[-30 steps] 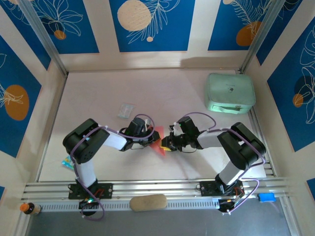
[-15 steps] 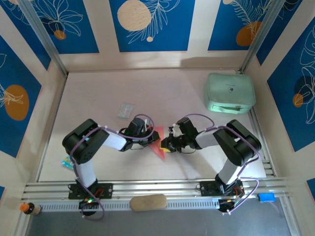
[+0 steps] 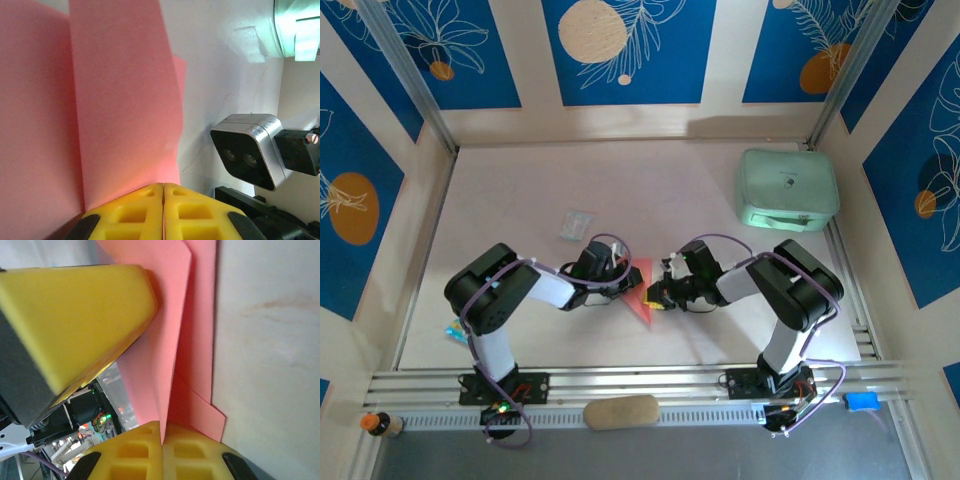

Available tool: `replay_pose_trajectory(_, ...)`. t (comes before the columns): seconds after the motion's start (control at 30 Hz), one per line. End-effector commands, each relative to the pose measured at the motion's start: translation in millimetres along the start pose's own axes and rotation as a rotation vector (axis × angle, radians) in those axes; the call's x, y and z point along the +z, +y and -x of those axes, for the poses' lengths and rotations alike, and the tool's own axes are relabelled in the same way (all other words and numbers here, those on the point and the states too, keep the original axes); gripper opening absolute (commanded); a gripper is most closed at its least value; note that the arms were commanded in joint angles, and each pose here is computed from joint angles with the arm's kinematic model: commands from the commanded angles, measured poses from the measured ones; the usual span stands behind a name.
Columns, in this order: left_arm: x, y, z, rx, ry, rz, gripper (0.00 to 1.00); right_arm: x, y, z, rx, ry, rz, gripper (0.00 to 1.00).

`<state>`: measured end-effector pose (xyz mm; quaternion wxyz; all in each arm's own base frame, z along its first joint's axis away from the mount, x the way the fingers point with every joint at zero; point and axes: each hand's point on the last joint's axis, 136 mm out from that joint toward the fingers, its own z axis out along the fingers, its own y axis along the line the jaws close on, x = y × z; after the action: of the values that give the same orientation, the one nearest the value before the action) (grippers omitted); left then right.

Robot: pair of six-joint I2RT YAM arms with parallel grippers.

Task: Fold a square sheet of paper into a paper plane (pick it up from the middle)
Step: Fourth fold the wing at the center of the table.

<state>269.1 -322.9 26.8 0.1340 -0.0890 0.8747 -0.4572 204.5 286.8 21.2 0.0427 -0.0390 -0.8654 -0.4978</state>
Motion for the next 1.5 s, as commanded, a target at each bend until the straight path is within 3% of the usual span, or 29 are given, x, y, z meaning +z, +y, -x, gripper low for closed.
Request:
replay_pose_trajectory(0.0, -6, -11, -3, 0.032, 0.001, -0.037, 0.1, 3, -8, -9, 0.026, 0.032, 0.008, 0.03)
replay_pose_trajectory(0.33, -14, -26, -12, 0.092, 0.056, -0.078, 0.14, 2, -15, -10, 0.037, 0.046, -0.025, 0.01)
replay_pose_trajectory(0.73, 2, 20, -28, -0.006, 0.152, 0.083, 0.08, 2, -16, -11, 0.044, 0.054, -0.048, 0.02)
replay_pose_trajectory(0.93, -4, 42, -36, -0.017, 0.169, 0.174, 0.05, -5, 0, -7, 0.007, 0.028, -0.05, 0.1)
replay_pose_trajectory(1.13, -5, 51, -41, -0.019, 0.178, 0.188, 0.04, -19, 11, -7, -0.016, -0.009, -0.086, 0.25)
replay_pose_trajectory(1.47, -4, 47, -39, -0.014, 0.175, 0.171, 0.04, -32, 6, -5, 0.017, -0.079, -0.143, 0.29)
